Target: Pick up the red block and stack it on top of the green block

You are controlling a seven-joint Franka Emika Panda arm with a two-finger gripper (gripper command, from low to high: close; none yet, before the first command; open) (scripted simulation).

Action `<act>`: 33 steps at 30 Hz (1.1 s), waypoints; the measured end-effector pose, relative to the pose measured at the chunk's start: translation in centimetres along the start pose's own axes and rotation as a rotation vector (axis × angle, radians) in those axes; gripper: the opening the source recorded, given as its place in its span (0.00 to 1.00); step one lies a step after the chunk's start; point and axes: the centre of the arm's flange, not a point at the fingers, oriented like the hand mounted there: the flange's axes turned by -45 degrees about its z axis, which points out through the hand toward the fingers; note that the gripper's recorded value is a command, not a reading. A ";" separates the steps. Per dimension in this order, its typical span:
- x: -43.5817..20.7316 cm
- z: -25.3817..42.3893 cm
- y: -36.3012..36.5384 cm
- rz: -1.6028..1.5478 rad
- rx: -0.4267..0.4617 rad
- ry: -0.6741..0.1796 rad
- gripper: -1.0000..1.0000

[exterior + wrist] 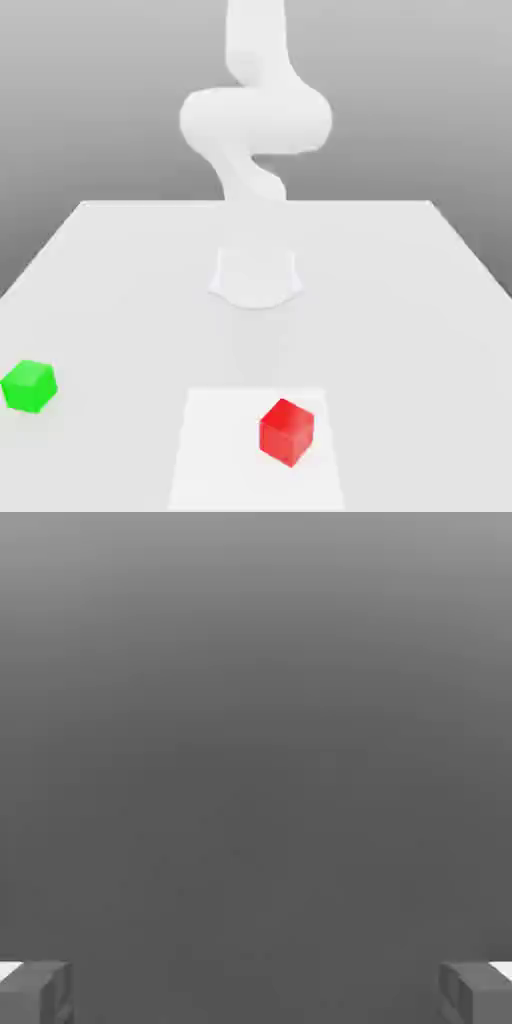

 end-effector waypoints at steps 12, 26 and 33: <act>-11.4 24.9 -3.1 -0.471 0.149 -0.386 0.50; -30.5 39.9 -5.6 -0.815 0.348 -0.649 0.50; -31.6 40.9 -5.7 -0.815 0.350 -0.651 0.00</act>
